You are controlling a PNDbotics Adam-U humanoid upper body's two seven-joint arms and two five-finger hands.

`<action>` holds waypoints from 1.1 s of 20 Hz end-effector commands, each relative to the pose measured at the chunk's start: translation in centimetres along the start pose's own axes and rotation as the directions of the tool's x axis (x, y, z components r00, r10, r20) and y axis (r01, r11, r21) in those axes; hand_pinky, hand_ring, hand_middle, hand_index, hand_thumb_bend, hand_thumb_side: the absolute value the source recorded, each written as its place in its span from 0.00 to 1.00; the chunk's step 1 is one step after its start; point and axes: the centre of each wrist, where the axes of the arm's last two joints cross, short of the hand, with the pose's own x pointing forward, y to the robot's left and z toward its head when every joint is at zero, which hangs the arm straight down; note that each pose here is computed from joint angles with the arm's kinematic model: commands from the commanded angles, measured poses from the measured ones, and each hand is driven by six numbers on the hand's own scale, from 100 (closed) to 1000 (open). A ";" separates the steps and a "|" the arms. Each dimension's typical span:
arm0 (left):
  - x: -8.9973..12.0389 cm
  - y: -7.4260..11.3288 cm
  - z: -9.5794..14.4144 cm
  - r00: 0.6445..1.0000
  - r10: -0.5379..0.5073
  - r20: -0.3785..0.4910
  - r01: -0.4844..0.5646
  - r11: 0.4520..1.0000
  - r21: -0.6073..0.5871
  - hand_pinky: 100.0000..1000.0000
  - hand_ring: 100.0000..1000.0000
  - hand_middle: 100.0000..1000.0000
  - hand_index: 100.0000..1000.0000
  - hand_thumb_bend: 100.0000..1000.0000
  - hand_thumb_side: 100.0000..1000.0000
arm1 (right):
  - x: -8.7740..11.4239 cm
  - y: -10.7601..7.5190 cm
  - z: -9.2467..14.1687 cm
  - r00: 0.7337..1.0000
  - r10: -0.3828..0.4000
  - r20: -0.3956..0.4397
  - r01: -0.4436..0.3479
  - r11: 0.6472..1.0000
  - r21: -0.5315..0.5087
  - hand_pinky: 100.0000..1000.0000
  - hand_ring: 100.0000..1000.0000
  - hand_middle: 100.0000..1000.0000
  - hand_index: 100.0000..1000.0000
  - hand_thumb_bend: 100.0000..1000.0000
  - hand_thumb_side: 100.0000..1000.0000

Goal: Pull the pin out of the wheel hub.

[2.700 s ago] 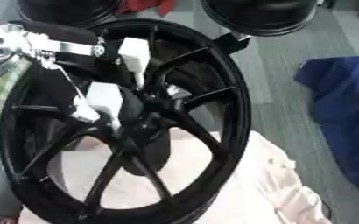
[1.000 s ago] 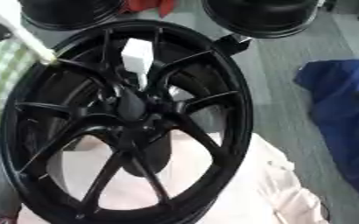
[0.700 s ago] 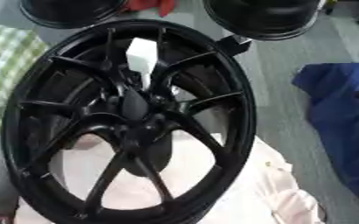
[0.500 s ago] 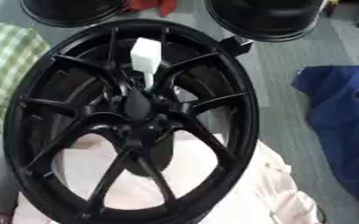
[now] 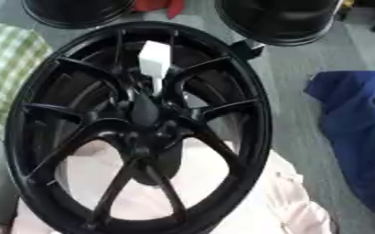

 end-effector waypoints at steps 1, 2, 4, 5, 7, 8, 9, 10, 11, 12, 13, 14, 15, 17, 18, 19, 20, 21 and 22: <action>0.0 1.6 0.6 1.000 -0.017 0.002 0.017 0.999 0.032 0.88 0.86 0.79 0.89 0.58 0.60 | 0.7 -0.3 -0.4 0.999 0.011 0.030 -0.011 1.000 0.004 0.70 0.57 0.47 0.69 0.21 0.24; 0.1 1.7 0.6 1.000 -0.007 0.007 0.006 0.999 0.045 0.87 0.81 0.73 0.84 0.43 0.60 | 0.8 -0.3 -0.4 0.999 0.011 0.030 -0.011 1.000 0.003 0.70 0.57 0.47 0.69 0.21 0.24; 1.4 2.4 1.0 0.995 0.066 0.077 -0.076 0.989 0.128 0.86 0.73 0.62 0.77 0.24 0.56 | 0.7 -0.4 -0.4 0.999 0.011 0.032 -0.011 1.000 0.001 0.70 0.57 0.47 0.69 0.21 0.24; 2.4 2.6 1.3 0.984 0.112 0.141 -0.136 0.975 0.174 0.85 0.70 0.58 0.74 0.14 0.53 | 0.7 -0.4 -0.3 0.999 0.011 0.033 -0.011 1.000 0.000 0.70 0.57 0.47 0.69 0.21 0.24; 4.5 2.8 2.0 0.935 0.201 0.293 -0.277 0.929 0.246 0.84 0.65 0.54 0.73 0.04 0.50 | 0.7 -0.4 -0.3 0.999 0.012 0.036 -0.012 1.000 -0.002 0.70 0.57 0.47 0.69 0.21 0.24; 5.6 2.7 2.6 0.893 0.247 0.377 -0.361 0.892 0.271 0.84 0.63 0.53 0.72 0.02 0.49 | 0.7 -0.4 -0.3 0.999 0.012 0.037 -0.011 1.000 -0.004 0.70 0.57 0.47 0.69 0.21 0.24; 6.8 2.4 3.1 0.839 0.292 0.459 -0.452 0.844 0.290 0.84 0.63 0.53 0.73 0.00 0.47 | 0.7 -0.4 -0.3 0.999 0.010 0.039 -0.010 1.000 -0.006 0.70 0.57 0.47 0.69 0.21 0.24; 7.9 2.0 3.7 0.781 0.327 0.533 -0.536 0.788 0.302 0.84 0.63 0.53 0.72 0.00 0.45 | 0.7 -0.4 -0.4 0.999 0.009 0.040 -0.009 1.000 -0.007 0.70 0.57 0.47 0.69 0.21 0.24; 8.9 1.3 4.3 0.719 0.356 0.597 -0.614 0.728 0.306 0.84 0.63 0.54 0.73 0.01 0.45 | 0.7 -0.4 -0.4 0.999 0.007 0.042 -0.007 1.000 -0.008 0.70 0.57 0.47 0.69 0.21 0.24; 9.8 0.6 4.9 0.666 0.378 0.644 -0.674 0.675 0.300 0.84 0.63 0.54 0.72 0.02 0.45 | 0.8 -0.3 -0.4 0.999 0.005 0.044 -0.005 1.000 -0.007 0.70 0.57 0.47 0.69 0.21 0.24; 10.6 -0.1 5.5 0.608 0.396 0.688 -0.729 0.620 0.289 0.84 0.64 0.54 0.73 0.04 0.45 | 0.8 -0.3 -0.5 0.999 0.004 0.047 -0.004 1.000 -0.006 0.70 0.57 0.47 0.69 0.21 0.23; 10.9 -0.8 5.7 0.558 0.410 0.722 -0.775 0.568 0.277 0.84 0.64 0.54 0.73 0.06 0.44 | 0.8 -0.3 -0.5 0.999 0.004 0.051 -0.004 1.000 -0.006 0.70 0.57 0.47 0.69 0.21 0.23; 10.9 -1.6 5.7 0.516 0.422 0.745 -0.812 0.518 0.269 0.85 0.64 0.55 0.73 0.07 0.44 | 0.8 -0.3 -0.5 0.998 0.003 0.056 -0.003 1.000 -0.005 0.70 0.57 0.47 0.69 0.21 0.23; 10.5 -3.1 5.6 0.457 0.440 0.773 -0.861 0.438 0.259 0.85 0.65 0.55 0.74 0.08 0.44 | 0.8 -0.3 -0.5 0.998 0.001 0.063 0.000 1.000 -0.005 0.70 0.57 0.47 0.69 0.21 0.23; 10.2 -3.9 5.5 0.430 0.450 0.782 -0.881 0.396 0.257 0.85 0.65 0.56 0.74 0.09 0.45 | 0.8 -0.3 -0.5 0.998 0.000 0.066 0.000 1.000 -0.005 0.70 0.57 0.47 0.69 0.21 0.23; 9.8 -4.7 5.4 0.411 0.459 0.788 -0.897 0.360 0.258 0.85 0.66 0.57 0.75 0.09 0.45 | 0.8 -0.3 -0.5 0.998 -0.002 0.069 0.002 1.000 -0.007 0.70 0.57 0.47 0.69 0.22 0.23; 9.4 -5.5 5.4 0.401 0.466 0.789 -0.905 0.332 0.265 0.86 0.67 0.57 0.76 0.10 0.45 | 0.8 -0.3 -0.5 0.998 -0.004 0.070 0.004 1.000 -0.009 0.70 0.57 0.47 0.69 0.22 0.23; 9.0 -6.3 5.4 0.397 0.471 0.787 -0.910 0.311 0.273 0.86 0.67 0.59 0.77 0.10 0.46 | 0.8 -0.3 -0.5 0.997 -0.005 0.071 0.006 1.000 -0.011 0.70 0.57 0.47 0.69 0.22 0.23; 8.7 -6.8 5.5 0.395 0.474 0.787 -0.913 0.296 0.280 0.86 0.67 0.59 0.77 0.10 0.46 | 0.8 -0.3 -0.5 0.997 -0.006 0.072 0.007 1.000 -0.012 0.70 0.57 0.47 0.69 0.22 0.23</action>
